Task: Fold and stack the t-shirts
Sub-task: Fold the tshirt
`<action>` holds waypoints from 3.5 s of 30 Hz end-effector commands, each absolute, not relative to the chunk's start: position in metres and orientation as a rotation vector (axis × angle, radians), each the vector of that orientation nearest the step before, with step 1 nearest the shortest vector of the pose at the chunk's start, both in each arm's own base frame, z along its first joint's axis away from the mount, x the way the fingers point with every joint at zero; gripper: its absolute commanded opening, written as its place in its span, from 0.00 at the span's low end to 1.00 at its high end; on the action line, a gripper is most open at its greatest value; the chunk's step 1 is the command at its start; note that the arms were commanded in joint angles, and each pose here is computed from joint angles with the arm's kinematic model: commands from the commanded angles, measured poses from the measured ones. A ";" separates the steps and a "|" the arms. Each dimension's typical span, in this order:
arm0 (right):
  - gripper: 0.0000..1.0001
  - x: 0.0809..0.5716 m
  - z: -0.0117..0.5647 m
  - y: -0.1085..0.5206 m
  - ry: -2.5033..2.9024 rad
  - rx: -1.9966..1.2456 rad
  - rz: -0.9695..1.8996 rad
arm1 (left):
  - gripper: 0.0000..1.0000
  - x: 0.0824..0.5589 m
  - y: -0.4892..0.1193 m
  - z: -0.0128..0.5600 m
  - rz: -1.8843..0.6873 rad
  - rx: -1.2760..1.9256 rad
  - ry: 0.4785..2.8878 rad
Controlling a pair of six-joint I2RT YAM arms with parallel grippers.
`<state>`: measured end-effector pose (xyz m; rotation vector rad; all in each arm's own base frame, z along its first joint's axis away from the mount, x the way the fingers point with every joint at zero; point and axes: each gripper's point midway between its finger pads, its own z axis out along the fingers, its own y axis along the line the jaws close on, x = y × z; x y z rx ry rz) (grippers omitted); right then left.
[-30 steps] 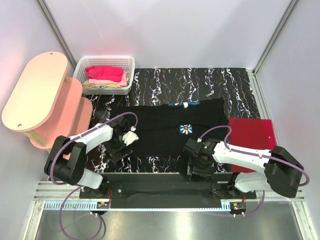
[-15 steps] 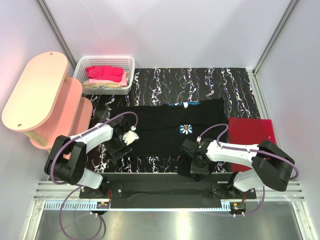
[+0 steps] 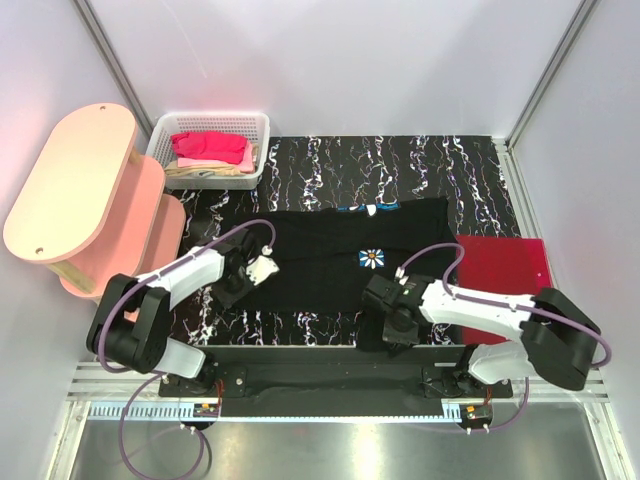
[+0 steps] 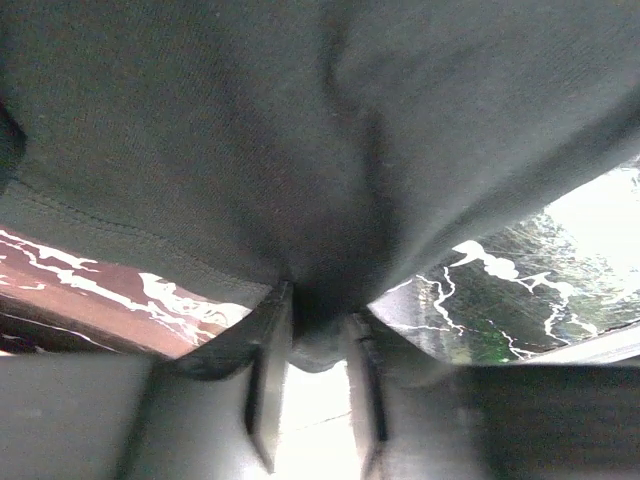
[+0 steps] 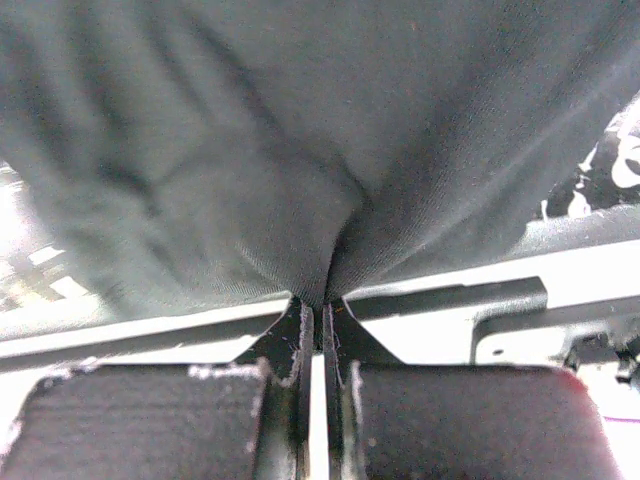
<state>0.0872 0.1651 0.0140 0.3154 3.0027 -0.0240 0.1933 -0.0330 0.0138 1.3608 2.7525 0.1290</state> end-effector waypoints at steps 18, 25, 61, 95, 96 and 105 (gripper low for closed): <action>0.00 0.085 0.101 0.156 2.900 0.358 0.159 | 0.04 0.196 -0.025 0.058 0.196 1.365 2.647; 0.00 0.077 0.131 0.152 2.912 0.347 0.214 | 0.08 0.179 -0.019 0.070 0.192 1.392 2.642; 0.00 0.287 0.157 0.143 2.669 0.416 0.181 | 0.05 0.324 -0.014 0.091 0.446 1.386 2.603; 0.12 0.425 0.085 0.124 2.727 0.440 0.129 | 0.94 0.406 -0.011 0.134 0.683 1.147 2.533; 0.21 0.426 0.086 0.120 2.738 0.436 0.100 | 0.94 0.401 -0.013 0.149 0.660 1.113 2.505; 0.95 0.454 0.121 0.104 2.657 0.458 -0.045 | 0.96 0.337 -0.062 0.100 0.405 1.270 2.572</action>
